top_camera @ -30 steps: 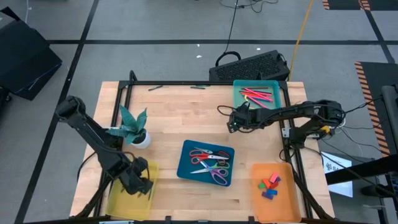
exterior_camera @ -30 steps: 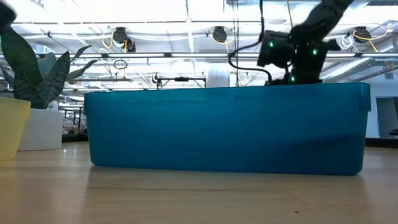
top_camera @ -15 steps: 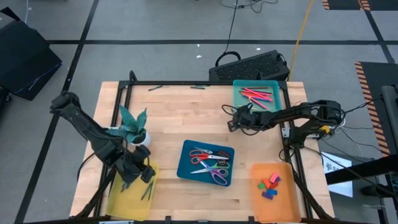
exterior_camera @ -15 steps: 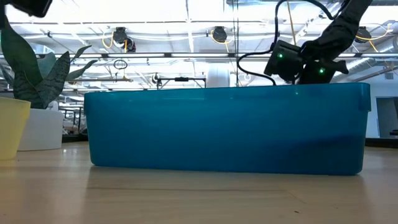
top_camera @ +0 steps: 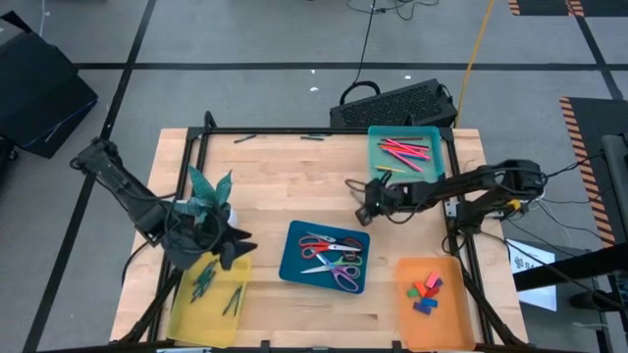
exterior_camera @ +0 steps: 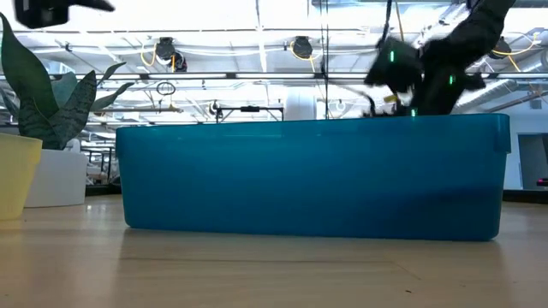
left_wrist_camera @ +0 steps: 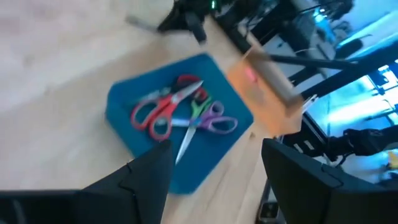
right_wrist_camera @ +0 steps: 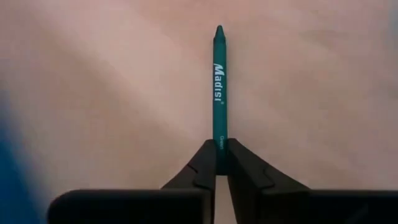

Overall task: Sort crayons/erasers/pens/pencils in bins
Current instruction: Put the green crayon into the yellow bin

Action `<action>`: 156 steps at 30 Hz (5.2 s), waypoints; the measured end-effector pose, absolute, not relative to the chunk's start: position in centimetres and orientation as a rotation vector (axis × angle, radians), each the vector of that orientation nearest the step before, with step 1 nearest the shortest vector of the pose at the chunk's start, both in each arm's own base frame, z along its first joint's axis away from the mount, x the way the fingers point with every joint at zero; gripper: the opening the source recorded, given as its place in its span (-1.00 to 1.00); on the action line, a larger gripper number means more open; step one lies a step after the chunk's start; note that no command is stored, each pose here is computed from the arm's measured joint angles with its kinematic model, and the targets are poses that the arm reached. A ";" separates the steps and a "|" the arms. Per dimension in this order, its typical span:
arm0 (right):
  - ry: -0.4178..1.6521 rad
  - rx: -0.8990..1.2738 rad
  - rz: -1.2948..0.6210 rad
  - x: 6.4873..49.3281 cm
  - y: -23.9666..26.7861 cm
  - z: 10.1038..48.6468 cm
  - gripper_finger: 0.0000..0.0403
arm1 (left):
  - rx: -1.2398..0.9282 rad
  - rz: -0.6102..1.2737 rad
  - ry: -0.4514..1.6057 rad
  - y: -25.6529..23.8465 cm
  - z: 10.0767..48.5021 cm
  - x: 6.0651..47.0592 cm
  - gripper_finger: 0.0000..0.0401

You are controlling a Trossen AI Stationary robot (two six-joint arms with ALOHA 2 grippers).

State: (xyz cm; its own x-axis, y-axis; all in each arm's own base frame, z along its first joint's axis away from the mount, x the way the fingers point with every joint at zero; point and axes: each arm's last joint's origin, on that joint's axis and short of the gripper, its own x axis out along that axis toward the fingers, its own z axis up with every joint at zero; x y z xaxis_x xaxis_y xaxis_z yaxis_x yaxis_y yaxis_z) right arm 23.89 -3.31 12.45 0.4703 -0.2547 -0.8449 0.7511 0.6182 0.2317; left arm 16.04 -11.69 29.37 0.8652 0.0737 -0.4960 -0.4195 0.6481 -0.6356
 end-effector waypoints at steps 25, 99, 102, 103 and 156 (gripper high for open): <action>-0.092 0.337 0.053 28.7 3.6 29.1 -0.93 | -0.298 0.222 -0.169 -6.8 31.9 28.4 0.23; 0.596 0.001 -0.063 30.8 18.4 32.1 0.16 | -0.652 0.794 1.528 -22.7 17.1 16.5 -0.86; 0.632 0.037 -0.085 30.2 18.3 32.1 0.16 | -0.645 0.784 1.553 -21.7 16.5 17.4 -0.84; 0.649 0.049 -0.098 29.8 18.0 32.2 0.16 | -0.650 0.773 1.567 -21.4 16.4 17.7 -0.82; 0.716 0.117 -0.295 26.5 -0.4 38.2 0.23 | -0.730 1.025 1.427 28.8 19.0 20.8 0.06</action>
State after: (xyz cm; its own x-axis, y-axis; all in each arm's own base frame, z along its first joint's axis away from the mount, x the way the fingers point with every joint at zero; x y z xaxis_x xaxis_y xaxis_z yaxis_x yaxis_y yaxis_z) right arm 26.51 -0.37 38.22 0.7150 -0.2258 -0.6617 0.3057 0.9521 0.0054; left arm 20.77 28.84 18.99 -0.1305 0.1274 -0.9832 -0.8909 0.4200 0.1726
